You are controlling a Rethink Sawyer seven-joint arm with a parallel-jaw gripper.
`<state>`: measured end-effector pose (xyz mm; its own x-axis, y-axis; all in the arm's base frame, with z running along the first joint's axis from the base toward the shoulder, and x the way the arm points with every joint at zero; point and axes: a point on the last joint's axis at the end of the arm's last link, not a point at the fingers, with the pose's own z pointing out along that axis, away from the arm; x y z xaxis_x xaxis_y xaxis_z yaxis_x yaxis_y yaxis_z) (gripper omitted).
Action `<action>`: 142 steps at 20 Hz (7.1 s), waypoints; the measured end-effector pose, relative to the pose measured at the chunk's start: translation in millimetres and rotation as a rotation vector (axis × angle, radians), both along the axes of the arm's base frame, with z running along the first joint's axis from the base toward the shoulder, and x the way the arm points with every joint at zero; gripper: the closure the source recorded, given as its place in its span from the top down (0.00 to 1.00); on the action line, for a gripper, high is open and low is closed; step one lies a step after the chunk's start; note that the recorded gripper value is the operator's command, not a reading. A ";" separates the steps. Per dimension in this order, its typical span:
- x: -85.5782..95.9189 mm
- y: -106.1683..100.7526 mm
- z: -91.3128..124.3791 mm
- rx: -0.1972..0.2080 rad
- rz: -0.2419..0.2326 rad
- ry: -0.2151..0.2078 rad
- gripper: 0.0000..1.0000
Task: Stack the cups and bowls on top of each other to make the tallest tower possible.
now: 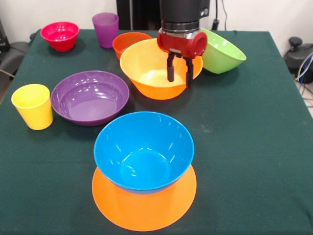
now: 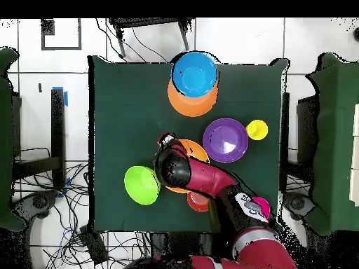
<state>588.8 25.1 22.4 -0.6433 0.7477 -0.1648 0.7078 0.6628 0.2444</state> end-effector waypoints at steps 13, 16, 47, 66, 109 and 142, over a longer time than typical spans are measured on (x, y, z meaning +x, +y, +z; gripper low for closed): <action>-6.8 -16.4 -14.8 -0.031 -0.021 0.016 0.00; -6.5 -16.6 -14.4 -0.040 -0.019 0.010 0.00; -2.5 -24.6 -18.5 -0.073 -0.057 -0.037 0.00; -10.0 -29.0 -40.6 -0.068 -0.087 -0.043 1.00; -5.1 15.2 109.1 -0.076 -0.067 0.205 0.00; 193.3 -41.2 222.4 -0.293 -0.002 0.176 0.00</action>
